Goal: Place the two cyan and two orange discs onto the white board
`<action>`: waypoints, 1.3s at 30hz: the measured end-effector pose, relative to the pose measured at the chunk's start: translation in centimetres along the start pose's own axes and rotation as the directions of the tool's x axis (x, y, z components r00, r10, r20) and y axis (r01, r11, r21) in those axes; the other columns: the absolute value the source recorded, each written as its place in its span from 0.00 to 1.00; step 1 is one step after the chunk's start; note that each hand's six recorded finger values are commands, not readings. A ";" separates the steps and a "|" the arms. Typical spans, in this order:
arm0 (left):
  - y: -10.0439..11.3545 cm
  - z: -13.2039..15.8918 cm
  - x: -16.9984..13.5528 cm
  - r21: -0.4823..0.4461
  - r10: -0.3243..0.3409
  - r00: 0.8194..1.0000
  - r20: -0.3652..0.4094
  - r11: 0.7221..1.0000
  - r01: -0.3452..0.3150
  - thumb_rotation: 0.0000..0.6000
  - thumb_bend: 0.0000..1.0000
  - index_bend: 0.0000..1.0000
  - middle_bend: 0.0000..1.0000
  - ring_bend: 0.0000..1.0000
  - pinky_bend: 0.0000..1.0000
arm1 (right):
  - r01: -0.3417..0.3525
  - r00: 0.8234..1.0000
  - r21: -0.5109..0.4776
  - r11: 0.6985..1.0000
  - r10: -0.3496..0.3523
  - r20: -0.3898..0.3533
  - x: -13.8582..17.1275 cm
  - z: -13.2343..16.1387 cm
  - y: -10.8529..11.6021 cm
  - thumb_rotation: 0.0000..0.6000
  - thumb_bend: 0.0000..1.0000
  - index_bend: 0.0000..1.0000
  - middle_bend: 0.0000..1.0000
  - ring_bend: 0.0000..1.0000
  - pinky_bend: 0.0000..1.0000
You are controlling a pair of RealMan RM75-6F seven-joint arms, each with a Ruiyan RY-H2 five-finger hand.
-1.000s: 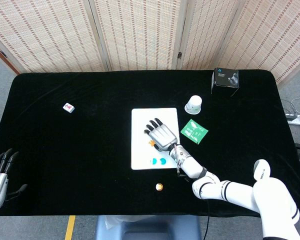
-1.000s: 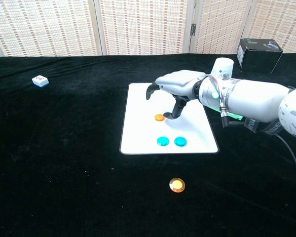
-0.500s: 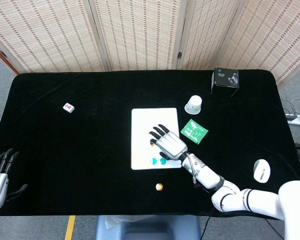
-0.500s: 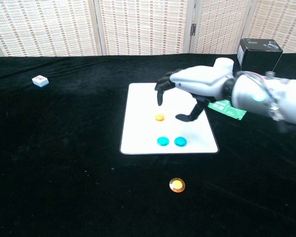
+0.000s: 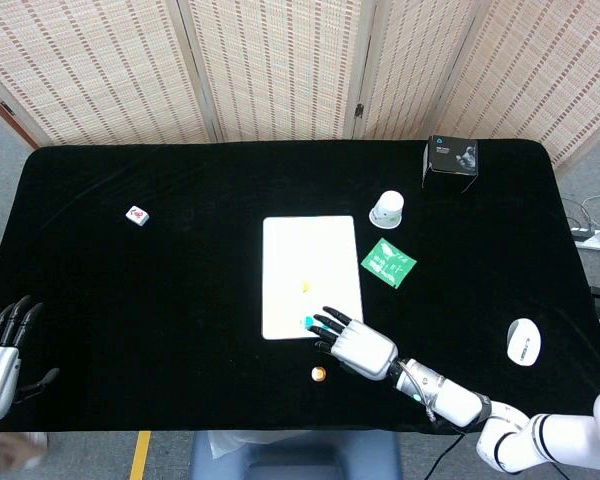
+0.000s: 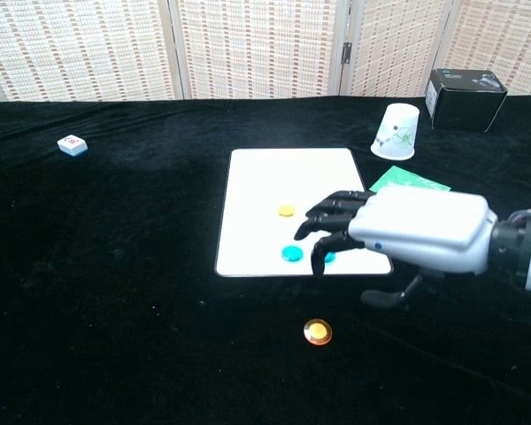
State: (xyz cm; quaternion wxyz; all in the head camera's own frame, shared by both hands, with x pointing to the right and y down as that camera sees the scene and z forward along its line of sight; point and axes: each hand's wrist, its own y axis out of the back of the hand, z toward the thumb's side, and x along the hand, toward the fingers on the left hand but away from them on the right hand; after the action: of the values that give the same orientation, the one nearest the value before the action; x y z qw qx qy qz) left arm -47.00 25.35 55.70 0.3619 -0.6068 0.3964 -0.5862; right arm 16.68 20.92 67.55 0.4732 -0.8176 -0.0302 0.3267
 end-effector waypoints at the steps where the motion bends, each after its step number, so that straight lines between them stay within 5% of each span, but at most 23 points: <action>1: 0.0 0.0 0.0 0.000 0.000 1.000 -0.002 1.000 0.000 1.00 0.22 0.05 0.02 0.01 0.00 | -0.003 1.000 0.005 1.000 0.004 -0.008 -0.1 0.3 -0.3 1.00 0.44 0.35 0.14 0.01 0.00; 13: -0.2 -0.5 -0.4 -0.002 -0.006 1.000 -0.015 1.000 0.006 1.00 0.22 0.05 0.02 0.01 0.00 | -0.035 0.996 0.044 0.998 0.039 -0.079 -1.7 2.6 -2.0 1.00 0.44 0.33 0.13 0.01 0.00; 39: -0.5 -1.1 -0.8 -0.009 -0.007 1.000 -0.028 1.000 0.007 1.00 0.22 0.05 0.02 0.01 0.00 | -0.062 0.995 0.064 0.996 0.067 -0.078 -2.9 3.1 -3.3 1.00 0.45 0.34 0.14 0.00 0.00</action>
State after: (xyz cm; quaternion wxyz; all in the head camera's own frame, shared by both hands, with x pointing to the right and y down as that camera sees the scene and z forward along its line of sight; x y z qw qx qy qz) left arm -48.11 26.29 55.85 0.3514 -0.6014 0.4020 -0.5943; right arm 13.47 24.05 70.57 0.4883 -0.8156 0.0253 0.3095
